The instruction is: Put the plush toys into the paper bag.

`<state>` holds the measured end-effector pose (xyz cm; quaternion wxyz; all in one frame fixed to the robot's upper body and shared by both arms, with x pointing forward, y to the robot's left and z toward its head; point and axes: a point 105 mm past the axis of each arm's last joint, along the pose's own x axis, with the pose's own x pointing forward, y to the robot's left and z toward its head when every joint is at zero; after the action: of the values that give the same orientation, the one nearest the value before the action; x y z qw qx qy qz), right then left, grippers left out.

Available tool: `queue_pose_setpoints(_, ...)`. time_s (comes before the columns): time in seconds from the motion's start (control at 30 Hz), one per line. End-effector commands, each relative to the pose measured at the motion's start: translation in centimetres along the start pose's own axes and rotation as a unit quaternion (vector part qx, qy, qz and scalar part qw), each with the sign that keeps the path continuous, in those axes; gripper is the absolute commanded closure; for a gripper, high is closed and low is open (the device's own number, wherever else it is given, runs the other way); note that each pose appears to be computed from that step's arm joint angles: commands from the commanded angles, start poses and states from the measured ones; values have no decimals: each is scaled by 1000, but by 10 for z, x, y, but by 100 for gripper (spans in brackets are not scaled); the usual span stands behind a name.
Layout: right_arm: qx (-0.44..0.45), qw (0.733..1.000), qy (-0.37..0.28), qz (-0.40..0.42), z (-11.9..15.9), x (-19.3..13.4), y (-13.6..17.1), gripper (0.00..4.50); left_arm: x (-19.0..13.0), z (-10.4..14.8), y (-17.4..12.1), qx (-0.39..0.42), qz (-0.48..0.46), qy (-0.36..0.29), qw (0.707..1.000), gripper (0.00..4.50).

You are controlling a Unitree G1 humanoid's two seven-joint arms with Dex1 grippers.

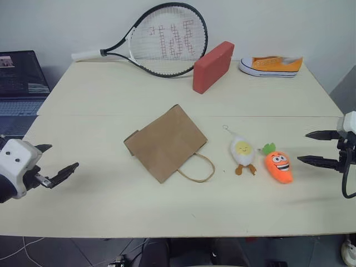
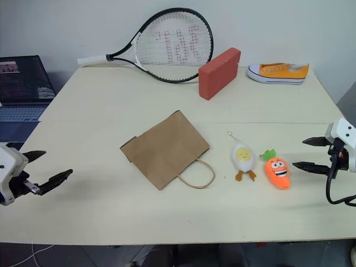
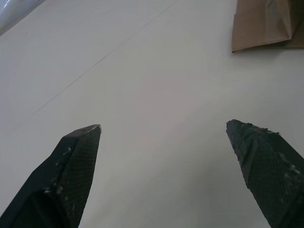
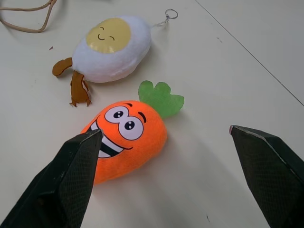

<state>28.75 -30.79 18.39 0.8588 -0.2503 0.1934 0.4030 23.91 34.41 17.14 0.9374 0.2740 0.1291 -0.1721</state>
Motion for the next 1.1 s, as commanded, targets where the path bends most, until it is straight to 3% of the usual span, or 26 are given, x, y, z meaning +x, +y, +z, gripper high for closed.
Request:
queue_pose_setpoints(0.03,-25,1000,-10,-9,12,-8,-2,1,-2,10,0,5,-5,-22,1000,0)
queue_pose_setpoints(0.33,-28,999,-11,-11,12,-5,-3,1,-1,6,1,5,1,-13,1000,0)
queue_pose_setpoints(0.73,-30,999,-12,-15,11,-5,-6,1,-6,17,6,5,0,-62,998,0)
queue_pose_setpoints(1.1,-35,999,-13,-12,12,-4,-4,1,-6,14,0,12,-14,-63,998,0)
